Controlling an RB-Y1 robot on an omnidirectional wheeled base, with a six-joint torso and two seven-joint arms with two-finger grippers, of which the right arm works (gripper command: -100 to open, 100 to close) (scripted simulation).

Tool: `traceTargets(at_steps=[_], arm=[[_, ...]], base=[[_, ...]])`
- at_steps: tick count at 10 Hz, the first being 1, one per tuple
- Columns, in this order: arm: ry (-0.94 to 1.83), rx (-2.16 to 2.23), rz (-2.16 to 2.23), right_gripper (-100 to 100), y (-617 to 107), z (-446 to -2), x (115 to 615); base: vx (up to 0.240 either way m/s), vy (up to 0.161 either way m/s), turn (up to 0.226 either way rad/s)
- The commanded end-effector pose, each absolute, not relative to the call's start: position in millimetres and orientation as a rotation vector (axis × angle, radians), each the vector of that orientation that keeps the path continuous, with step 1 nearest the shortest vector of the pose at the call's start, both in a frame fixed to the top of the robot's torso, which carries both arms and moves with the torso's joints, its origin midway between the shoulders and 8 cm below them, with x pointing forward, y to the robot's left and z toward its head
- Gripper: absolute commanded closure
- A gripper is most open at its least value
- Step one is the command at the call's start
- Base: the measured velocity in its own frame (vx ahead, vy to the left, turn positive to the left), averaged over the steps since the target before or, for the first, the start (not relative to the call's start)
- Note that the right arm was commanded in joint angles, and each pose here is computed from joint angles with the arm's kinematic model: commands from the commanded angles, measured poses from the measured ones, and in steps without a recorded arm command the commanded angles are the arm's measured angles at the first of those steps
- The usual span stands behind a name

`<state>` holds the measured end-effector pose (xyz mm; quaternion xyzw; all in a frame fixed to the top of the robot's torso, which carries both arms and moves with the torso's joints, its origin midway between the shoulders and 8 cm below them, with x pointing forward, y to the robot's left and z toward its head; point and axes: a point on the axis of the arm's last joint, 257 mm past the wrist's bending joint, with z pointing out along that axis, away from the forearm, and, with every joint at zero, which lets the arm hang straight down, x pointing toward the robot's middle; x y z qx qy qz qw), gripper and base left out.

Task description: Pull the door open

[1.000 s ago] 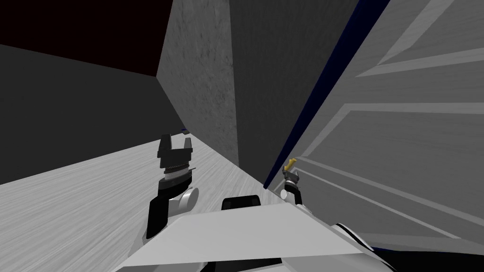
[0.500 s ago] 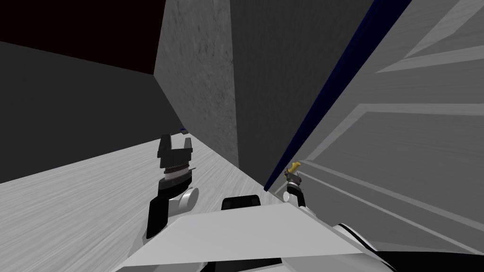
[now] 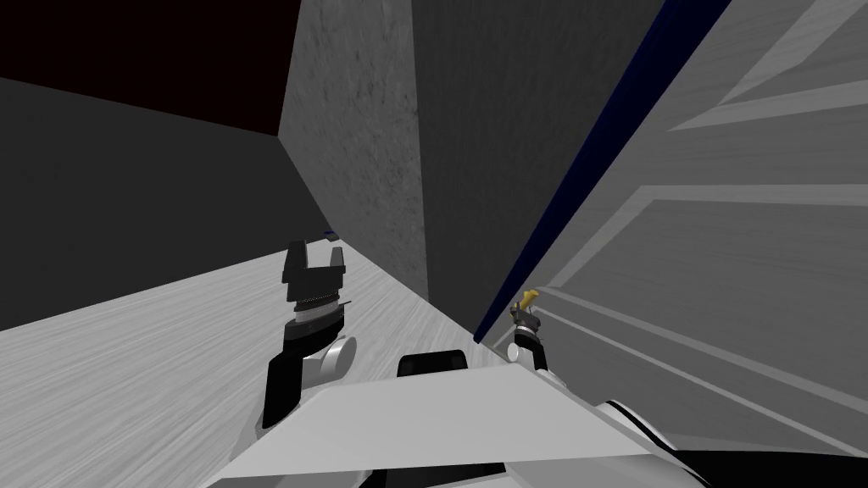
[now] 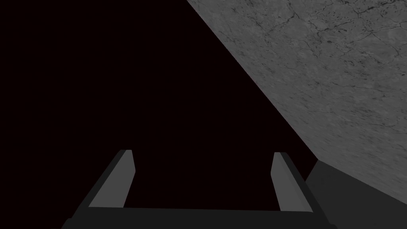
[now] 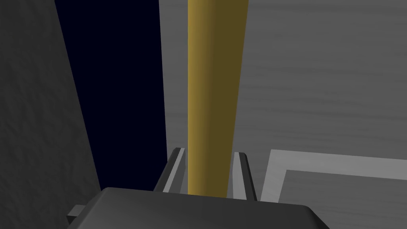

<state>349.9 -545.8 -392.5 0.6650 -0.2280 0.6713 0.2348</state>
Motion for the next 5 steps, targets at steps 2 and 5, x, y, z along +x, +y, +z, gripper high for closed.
traceTargets(at_steps=[2, 5], arm=[[-0.593, 1.854, 1.869, 100, -535.2, -391.9, 359.2], [-0.543, 1.899, 1.908, 100, -518.3, -391.5, 372.2]], base=[[-0.192, 0.019, 0.054], [-0.227, 0.023, 0.057]])
